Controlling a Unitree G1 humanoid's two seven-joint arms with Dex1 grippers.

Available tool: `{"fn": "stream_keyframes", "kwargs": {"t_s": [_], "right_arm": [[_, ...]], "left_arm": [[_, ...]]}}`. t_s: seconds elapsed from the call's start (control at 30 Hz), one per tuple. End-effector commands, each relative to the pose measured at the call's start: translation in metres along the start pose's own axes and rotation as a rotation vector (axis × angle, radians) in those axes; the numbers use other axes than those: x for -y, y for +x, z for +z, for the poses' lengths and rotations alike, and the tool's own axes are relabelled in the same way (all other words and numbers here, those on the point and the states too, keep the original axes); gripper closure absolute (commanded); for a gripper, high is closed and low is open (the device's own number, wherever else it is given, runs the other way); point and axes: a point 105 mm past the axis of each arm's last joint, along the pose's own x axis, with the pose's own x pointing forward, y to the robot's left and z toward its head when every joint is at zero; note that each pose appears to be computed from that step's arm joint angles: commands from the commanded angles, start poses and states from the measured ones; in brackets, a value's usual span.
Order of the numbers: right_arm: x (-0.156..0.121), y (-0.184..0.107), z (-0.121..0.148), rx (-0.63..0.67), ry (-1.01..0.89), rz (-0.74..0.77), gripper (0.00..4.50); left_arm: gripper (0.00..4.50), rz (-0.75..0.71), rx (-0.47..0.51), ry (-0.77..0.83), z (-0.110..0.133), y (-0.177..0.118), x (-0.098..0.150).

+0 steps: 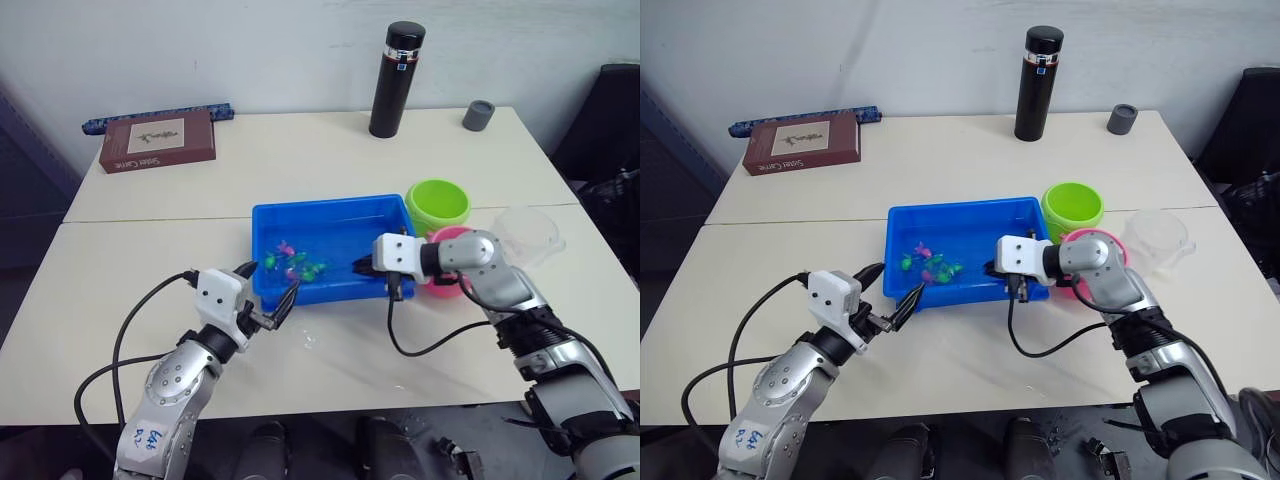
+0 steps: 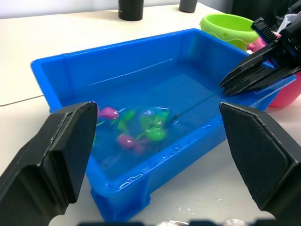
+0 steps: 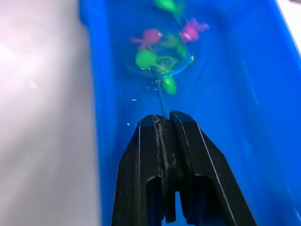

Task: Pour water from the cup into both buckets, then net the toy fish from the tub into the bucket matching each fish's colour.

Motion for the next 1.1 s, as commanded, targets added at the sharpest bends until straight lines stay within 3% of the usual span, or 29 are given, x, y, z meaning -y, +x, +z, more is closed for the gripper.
{"fn": "stream_keyframes", "kwargs": {"t_s": [0.03,0.23,0.47,0.83,1.1], "right_arm": [[0.023,-0.017,0.026,0.072,-0.040,-0.072,4.50],[0.024,-0.023,0.067,0.174,-0.035,-0.072,4.50],[0.020,-0.024,0.073,0.181,-0.024,-0.072,4.50],[0.004,-0.038,0.007,0.007,0.132,-0.092,4.50],[0.006,-0.034,-0.002,-0.006,0.158,-0.119,4.50]], "left_arm": [[0.04,0.012,0.039,0.020,0.014,-0.008,-0.001],[0.04,0.013,0.030,0.018,0.014,-0.012,-0.001],[0.04,0.007,0.024,0.013,0.012,-0.014,-0.001],[0.04,-0.009,0.020,0.007,0.006,-0.012,-0.002],[0.04,-0.020,0.020,0.007,0.005,-0.010,-0.002]]}}
